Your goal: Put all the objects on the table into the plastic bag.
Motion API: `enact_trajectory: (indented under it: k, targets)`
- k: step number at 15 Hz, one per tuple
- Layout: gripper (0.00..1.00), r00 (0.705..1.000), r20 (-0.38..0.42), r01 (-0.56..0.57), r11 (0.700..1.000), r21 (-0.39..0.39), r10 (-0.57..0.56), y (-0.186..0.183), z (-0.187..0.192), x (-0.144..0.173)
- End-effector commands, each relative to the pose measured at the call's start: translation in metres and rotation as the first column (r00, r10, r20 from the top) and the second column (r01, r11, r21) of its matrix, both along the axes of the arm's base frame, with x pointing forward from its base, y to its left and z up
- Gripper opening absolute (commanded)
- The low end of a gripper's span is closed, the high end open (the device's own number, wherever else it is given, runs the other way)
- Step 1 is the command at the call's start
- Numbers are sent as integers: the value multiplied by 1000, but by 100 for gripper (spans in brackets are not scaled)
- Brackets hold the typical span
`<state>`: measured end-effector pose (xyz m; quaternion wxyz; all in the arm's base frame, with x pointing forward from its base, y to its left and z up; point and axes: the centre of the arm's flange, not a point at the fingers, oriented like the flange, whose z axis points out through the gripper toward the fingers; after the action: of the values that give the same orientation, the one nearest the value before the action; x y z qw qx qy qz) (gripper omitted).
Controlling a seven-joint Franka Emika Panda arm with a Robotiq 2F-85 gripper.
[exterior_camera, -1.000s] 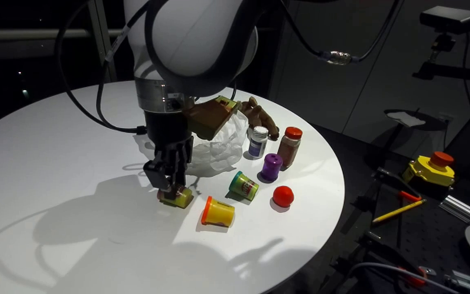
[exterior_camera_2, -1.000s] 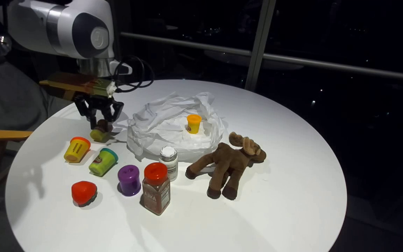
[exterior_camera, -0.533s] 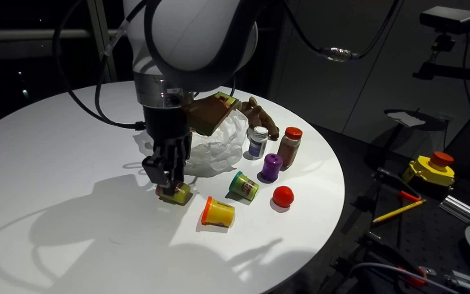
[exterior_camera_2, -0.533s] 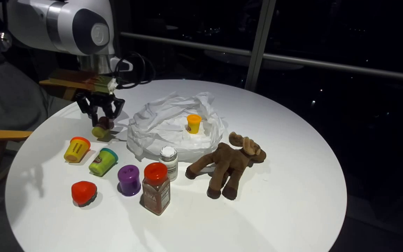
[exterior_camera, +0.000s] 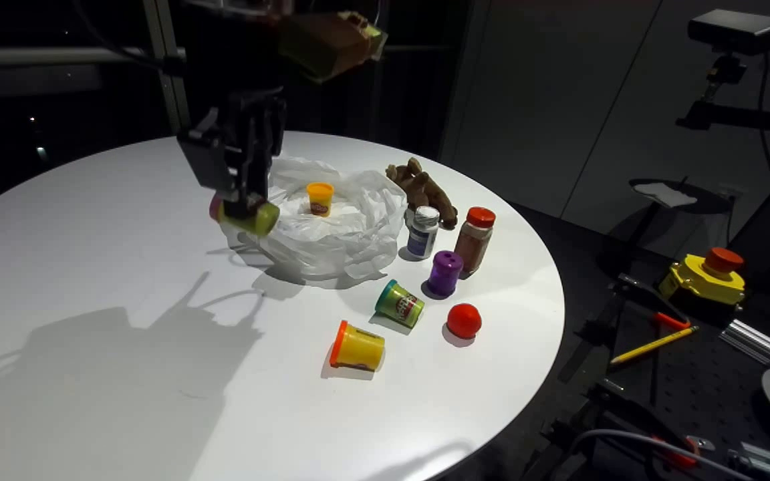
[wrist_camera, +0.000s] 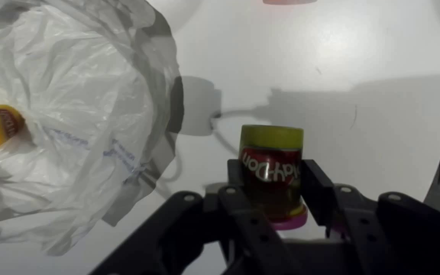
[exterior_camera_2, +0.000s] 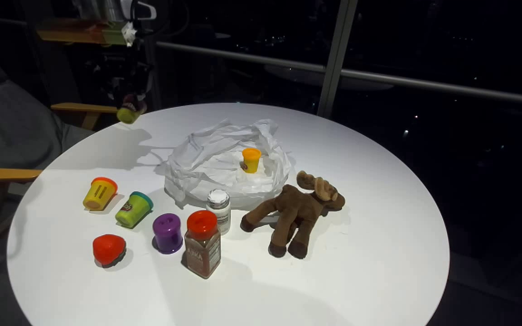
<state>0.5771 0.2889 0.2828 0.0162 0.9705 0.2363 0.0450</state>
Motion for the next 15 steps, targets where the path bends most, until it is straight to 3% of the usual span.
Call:
enact_trajectory:
  k: [1, 6, 8, 15]
  targets:
    - [19, 994, 59, 89, 995, -33, -87, -47, 46, 18]
    - [19, 969, 55, 242, 969, -55, -240, -145, 33, 59]
    - [19, 963, 53, 267, 963, -28, -266, -179, 20, 68]
    - [19, 961, -35, 276, 958, 82, -274, -241, -41, 68]
